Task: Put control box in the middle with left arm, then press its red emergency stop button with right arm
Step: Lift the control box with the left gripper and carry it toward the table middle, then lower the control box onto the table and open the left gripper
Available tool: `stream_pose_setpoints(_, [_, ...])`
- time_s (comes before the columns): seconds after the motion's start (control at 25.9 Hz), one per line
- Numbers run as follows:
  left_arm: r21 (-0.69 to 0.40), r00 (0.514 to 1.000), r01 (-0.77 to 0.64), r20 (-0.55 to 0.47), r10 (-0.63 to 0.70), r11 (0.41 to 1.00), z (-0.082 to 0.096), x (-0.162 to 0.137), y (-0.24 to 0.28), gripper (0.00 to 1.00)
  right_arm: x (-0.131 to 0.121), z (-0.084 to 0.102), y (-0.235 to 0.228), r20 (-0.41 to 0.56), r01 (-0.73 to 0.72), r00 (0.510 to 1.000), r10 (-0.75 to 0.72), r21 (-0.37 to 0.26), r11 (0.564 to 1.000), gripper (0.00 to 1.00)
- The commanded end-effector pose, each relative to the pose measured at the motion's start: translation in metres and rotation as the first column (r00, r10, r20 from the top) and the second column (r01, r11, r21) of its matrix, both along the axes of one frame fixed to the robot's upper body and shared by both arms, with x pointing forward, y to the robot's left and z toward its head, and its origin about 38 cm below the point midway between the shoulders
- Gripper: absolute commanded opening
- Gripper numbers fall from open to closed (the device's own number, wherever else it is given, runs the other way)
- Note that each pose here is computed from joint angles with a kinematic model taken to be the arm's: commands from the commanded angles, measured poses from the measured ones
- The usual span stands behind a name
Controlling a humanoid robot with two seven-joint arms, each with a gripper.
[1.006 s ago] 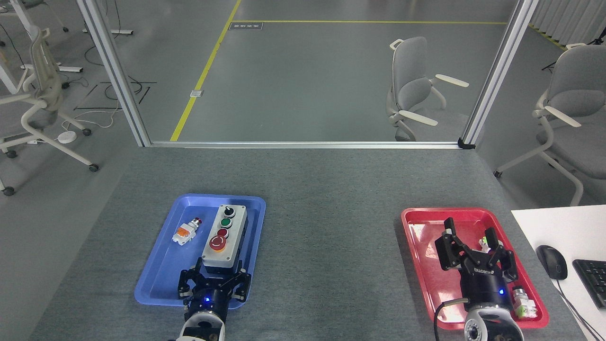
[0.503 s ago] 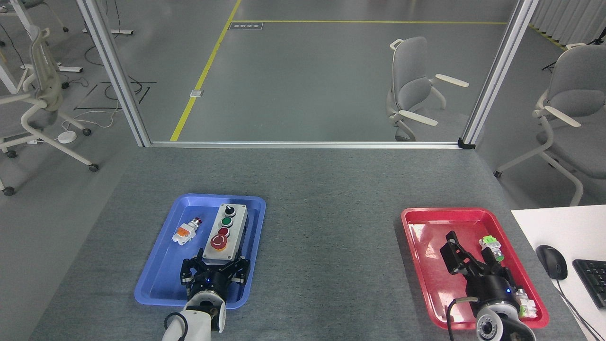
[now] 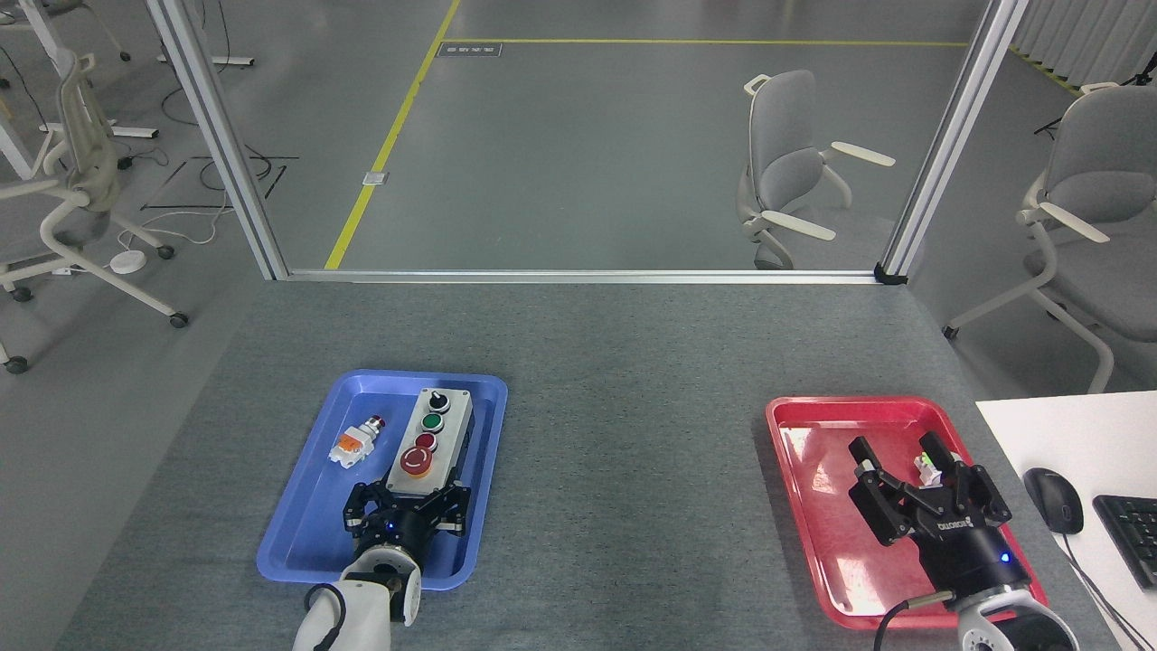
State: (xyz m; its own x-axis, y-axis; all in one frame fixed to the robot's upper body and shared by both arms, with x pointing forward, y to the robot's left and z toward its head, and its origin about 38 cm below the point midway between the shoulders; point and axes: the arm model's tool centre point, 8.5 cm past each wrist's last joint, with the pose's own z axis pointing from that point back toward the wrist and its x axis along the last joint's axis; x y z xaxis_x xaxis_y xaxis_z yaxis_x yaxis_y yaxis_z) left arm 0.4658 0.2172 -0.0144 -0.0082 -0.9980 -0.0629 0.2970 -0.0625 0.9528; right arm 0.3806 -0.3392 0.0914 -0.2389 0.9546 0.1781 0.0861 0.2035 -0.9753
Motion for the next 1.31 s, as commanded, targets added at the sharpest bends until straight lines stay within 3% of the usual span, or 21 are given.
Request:
stream_pose_setpoints(0.0, [-0.017,0.997,0.021,0.069,-0.020,1.000,0.017,0.002,0.000,0.00,0.000,0.002,-0.002,0.052,0.037,0.998,-0.034,-0.058,0.998,0.99])
stream_pose_setpoints(0.12, [-0.066,0.986,0.039,0.166,-0.027,0.997,0.042,-0.009,0.007,0.00,-0.001,-0.001,-0.001,0.039,0.037,0.999,-0.034,-0.088,0.995,0.99])
stream_pose_setpoints(0.27, [-0.145,0.961,0.087,0.274,-0.044,0.986,0.073,-0.024,-0.007,0.00,-0.001,-0.001,0.001,0.043,0.025,0.999,-0.022,-0.072,0.997,0.99])
stream_pose_setpoints(0.5, [-0.222,0.939,0.187,0.325,-0.108,0.957,0.091,-0.034,-0.078,0.00,0.003,0.006,-0.001,0.056,0.020,0.998,-0.016,-0.081,0.997,0.99])
stream_pose_setpoints(0.66, [-0.267,0.949,0.226,0.279,-0.149,0.937,0.079,-0.044,-0.133,0.00,0.004,0.006,0.000,0.057,0.017,0.998,-0.013,-0.081,0.997,0.99])
stream_pose_setpoints(0.93, [-0.118,0.949,0.297,0.143,-0.280,0.947,0.033,-0.062,-0.190,0.00,0.004,0.005,0.000,0.057,0.025,0.998,-0.021,-0.077,0.997,0.99])
stream_pose_setpoints(1.28, [-0.004,0.909,0.410,0.080,-0.409,0.912,0.019,-0.060,-0.217,0.00,0.004,0.006,0.001,0.061,0.012,0.998,-0.008,-0.081,0.997,0.99])
